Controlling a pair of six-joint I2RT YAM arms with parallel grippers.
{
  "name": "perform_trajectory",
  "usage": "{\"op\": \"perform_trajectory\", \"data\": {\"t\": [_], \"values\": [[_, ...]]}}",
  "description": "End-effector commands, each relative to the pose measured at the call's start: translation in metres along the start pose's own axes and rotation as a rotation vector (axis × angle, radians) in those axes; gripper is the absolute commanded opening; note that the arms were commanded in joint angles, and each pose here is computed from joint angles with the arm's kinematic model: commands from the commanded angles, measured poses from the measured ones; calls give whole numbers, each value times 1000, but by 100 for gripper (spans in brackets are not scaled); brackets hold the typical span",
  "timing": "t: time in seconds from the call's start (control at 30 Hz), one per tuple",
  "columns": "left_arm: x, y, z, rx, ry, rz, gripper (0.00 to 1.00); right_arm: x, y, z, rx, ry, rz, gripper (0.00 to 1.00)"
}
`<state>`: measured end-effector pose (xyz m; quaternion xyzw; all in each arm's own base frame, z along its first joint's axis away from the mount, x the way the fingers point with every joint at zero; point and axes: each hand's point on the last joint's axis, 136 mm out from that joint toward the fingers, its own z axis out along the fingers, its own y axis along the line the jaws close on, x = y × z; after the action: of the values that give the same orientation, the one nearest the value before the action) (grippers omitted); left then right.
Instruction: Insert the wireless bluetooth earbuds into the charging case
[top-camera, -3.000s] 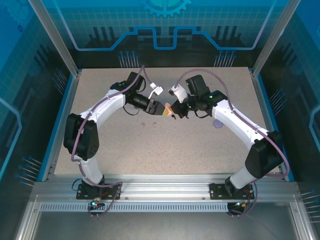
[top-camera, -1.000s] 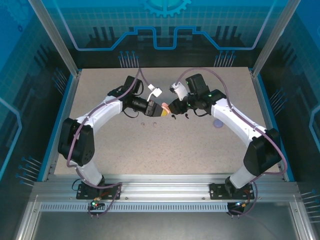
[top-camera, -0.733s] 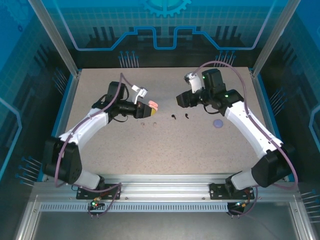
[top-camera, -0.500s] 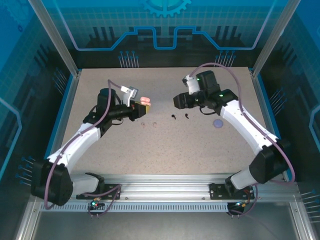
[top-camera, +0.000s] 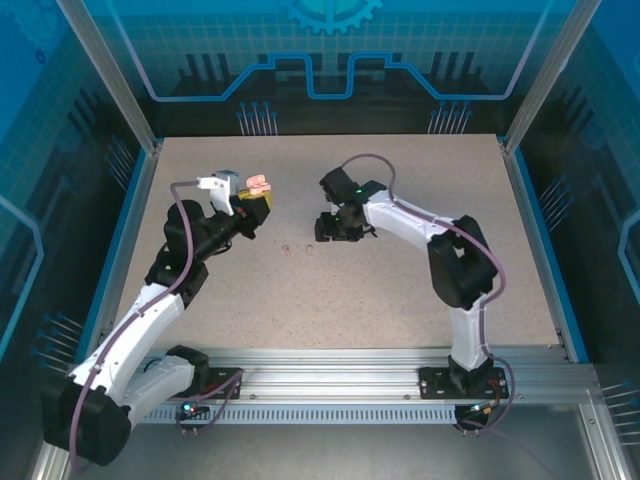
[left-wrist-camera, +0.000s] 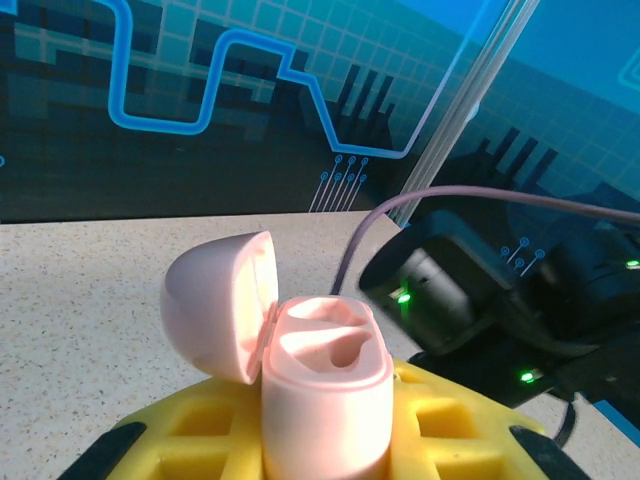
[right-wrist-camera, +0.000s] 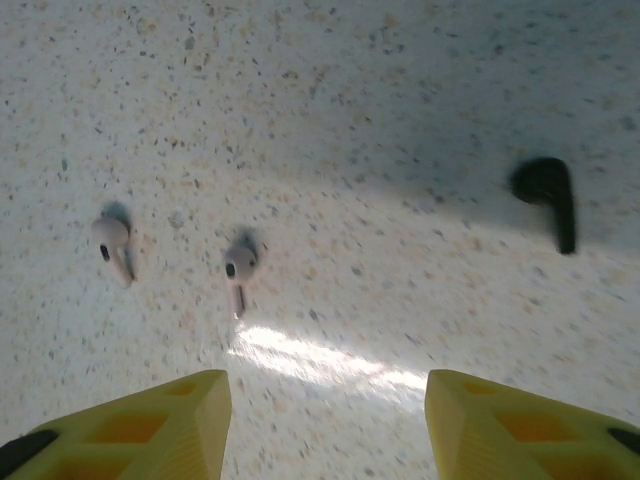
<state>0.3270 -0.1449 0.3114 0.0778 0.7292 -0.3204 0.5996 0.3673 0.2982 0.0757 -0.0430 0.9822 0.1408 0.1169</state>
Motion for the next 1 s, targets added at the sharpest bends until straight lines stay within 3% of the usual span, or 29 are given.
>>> {"op": "perform_trajectory", "data": {"t": [0.0,0.33,0.97], "values": [[-13,-2,-5,-9,-62,-1,0,3,11,12,61,25,29,53],[-17,-7,-7,9,-94,-11,0,3,15,39,218,42,88,45],[-15,-9,-8,17,-103,-16,0,13,30,71,245,81,85,40]]}}
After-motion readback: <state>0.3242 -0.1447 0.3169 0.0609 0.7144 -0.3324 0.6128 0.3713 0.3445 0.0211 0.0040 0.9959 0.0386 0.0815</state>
